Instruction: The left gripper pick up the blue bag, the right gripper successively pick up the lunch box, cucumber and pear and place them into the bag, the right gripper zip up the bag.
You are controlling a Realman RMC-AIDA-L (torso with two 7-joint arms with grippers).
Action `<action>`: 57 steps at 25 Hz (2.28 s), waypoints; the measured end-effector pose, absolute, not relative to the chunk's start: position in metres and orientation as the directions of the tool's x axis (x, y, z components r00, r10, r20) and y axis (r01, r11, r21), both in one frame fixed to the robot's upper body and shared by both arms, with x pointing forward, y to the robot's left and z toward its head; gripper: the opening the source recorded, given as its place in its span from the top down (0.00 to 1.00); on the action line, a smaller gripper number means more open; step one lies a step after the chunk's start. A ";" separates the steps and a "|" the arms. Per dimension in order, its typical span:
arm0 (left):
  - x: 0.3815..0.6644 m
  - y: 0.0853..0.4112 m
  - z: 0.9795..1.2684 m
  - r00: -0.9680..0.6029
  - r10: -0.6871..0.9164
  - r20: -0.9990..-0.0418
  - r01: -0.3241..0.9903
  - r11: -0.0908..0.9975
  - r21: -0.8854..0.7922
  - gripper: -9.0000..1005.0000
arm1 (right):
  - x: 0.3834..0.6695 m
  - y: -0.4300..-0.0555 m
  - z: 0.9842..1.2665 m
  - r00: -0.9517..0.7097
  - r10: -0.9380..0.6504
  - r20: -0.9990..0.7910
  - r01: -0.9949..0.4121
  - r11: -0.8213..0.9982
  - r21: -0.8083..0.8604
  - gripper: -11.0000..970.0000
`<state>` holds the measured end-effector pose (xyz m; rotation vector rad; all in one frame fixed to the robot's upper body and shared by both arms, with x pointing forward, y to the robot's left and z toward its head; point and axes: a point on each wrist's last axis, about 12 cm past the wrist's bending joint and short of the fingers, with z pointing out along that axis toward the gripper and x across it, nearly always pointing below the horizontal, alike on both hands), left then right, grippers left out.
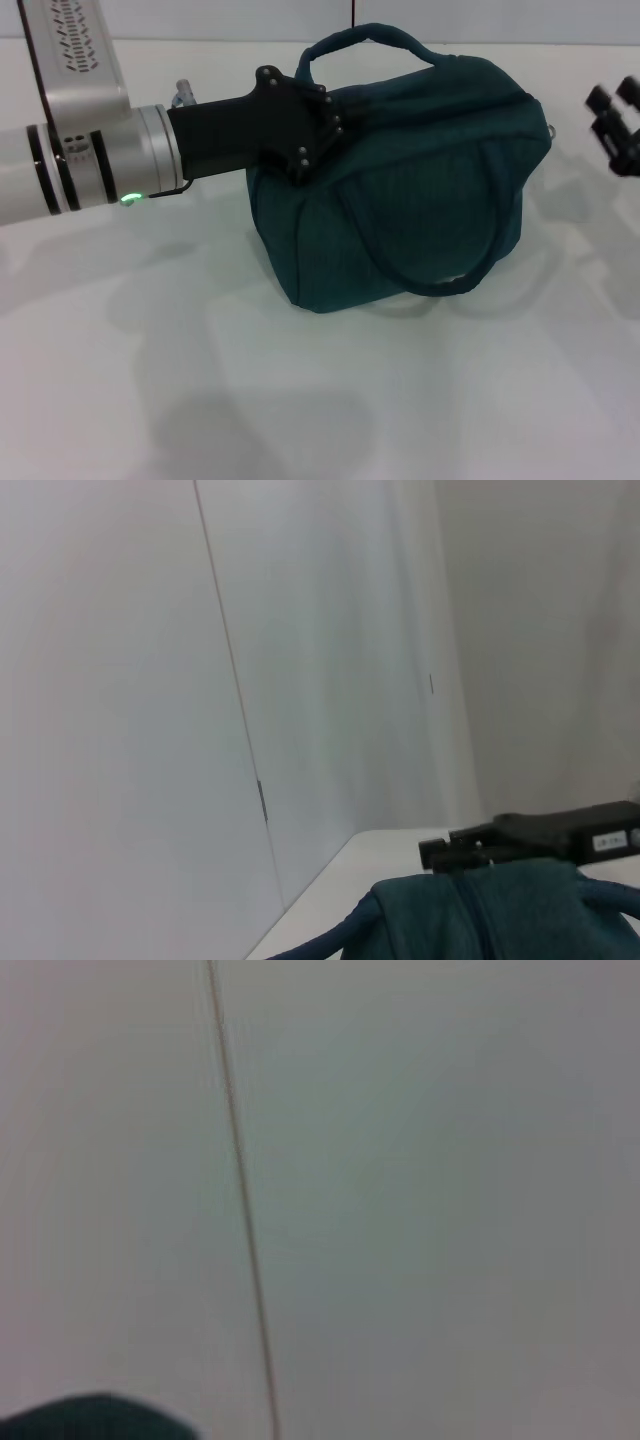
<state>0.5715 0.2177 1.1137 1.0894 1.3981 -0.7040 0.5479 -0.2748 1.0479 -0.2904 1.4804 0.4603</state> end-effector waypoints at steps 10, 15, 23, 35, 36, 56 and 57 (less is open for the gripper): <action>0.571 0.216 1.113 0.103 0.209 -0.973 0.908 0.380 0.178 0.98 | 0.539 -0.268 1.033 -0.033 0.006 -0.999 -0.541 0.841 0.023 0.61; 0.570 0.215 1.112 0.100 0.207 -0.973 0.910 0.376 0.173 0.98 | 0.542 -0.260 1.035 -0.027 -0.016 -1.000 -0.577 0.816 0.003 0.61; 0.570 0.215 1.112 0.097 0.205 -0.974 0.911 0.376 0.170 0.98 | 0.549 -0.243 1.040 -0.005 -0.060 -0.998 -0.652 0.757 -0.042 0.61; 0.571 0.217 1.112 0.097 0.205 -0.974 0.907 0.384 0.172 0.98 | 0.536 -0.276 1.037 0.004 0.010 -1.000 -0.524 0.852 0.007 0.61; 0.571 0.216 1.112 0.098 0.205 -0.974 0.907 0.384 0.172 0.98 | 0.535 -0.276 1.036 0.003 0.010 -1.000 -0.527 0.850 0.007 0.61; 0.572 0.215 1.113 0.112 0.209 -0.972 0.907 0.377 0.186 0.97 | 0.548 -0.248 1.043 0.016 -0.038 -0.999 -0.630 0.775 -0.040 0.62; 0.572 0.215 1.113 0.112 0.208 -0.972 0.907 0.378 0.185 0.97 | 0.549 -0.248 1.043 0.013 -0.042 -0.999 -0.629 0.776 -0.041 0.63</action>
